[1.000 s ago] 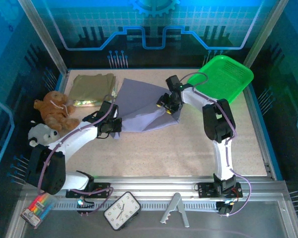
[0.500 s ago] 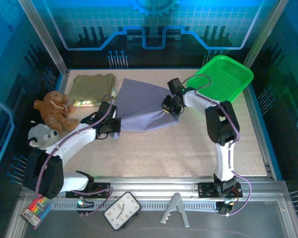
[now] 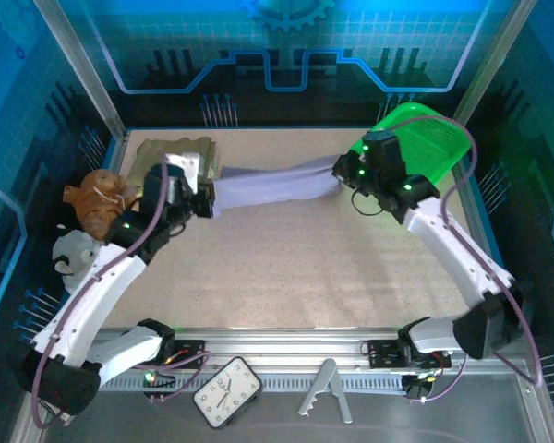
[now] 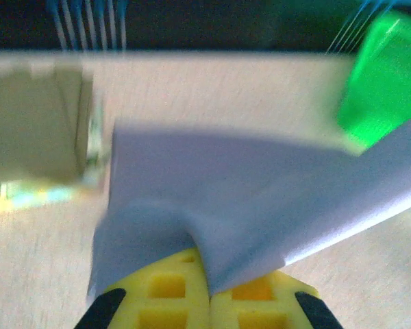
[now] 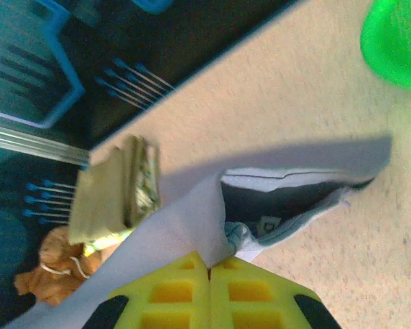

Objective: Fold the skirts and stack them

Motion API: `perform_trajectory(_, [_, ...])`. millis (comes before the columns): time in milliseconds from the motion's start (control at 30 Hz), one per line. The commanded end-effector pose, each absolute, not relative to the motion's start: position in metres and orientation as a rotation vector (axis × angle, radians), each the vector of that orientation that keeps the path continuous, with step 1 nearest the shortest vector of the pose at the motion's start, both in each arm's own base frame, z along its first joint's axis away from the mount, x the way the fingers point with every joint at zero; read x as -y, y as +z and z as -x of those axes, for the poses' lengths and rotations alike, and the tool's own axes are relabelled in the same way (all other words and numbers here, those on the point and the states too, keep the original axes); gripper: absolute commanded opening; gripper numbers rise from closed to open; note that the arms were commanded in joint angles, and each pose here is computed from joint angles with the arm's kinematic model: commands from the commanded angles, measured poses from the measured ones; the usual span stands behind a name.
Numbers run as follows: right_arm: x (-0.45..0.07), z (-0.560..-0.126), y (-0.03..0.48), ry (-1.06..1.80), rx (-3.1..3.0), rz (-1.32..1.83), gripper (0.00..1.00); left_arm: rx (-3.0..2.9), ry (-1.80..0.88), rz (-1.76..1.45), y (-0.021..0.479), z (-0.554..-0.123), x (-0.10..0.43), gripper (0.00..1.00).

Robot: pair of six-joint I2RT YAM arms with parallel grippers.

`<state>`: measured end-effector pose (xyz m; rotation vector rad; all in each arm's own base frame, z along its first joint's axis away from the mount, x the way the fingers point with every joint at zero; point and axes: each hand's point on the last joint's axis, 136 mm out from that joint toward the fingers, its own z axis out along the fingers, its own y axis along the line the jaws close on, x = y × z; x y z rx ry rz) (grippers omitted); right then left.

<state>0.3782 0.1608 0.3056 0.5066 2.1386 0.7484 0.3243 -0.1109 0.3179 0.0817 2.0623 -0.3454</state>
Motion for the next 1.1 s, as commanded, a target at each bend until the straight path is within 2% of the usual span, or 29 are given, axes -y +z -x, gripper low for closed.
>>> perform_trajectory(0, [-0.13,-0.376,0.37,0.666,-1.942,-0.481,0.0,-1.944,-0.352,-0.247,0.385,-0.318,0.123,0.0])
perform_trajectory(167, [-0.121,-0.364,0.445,0.703,-1.769,-0.385,0.0,-1.848,-0.338,-0.41,0.44,-0.319,0.137,0.0])
perform_trajectory(333, [-0.112,-0.374,0.474,0.664,-1.68,-0.34,0.0,-1.856,-0.233,-0.39,0.445,-0.356,0.128,0.0])
perform_trajectory(567, [-0.111,-0.433,0.474,0.685,-1.648,-0.336,0.0,-1.835,-0.142,-0.337,0.452,-0.432,0.118,0.0])
perform_trajectory(700, [-0.115,-0.469,0.496,0.707,-1.604,-0.273,0.0,-1.778,-0.059,-0.336,0.481,-0.477,0.112,0.0])
perform_trajectory(833, [-0.125,-0.491,0.514,0.761,-1.594,-0.162,0.0,-1.711,0.037,-0.368,0.512,-0.494,0.109,0.0])
perform_trajectory(933, [-0.133,-0.492,0.51,0.777,-1.616,-0.042,0.0,-1.708,0.108,-0.415,0.512,-0.492,0.106,0.0])
perform_trajectory(1067, [-0.155,-0.479,0.452,0.847,-1.746,0.136,0.0,-1.774,0.234,-0.514,0.454,-0.48,0.105,0.0])
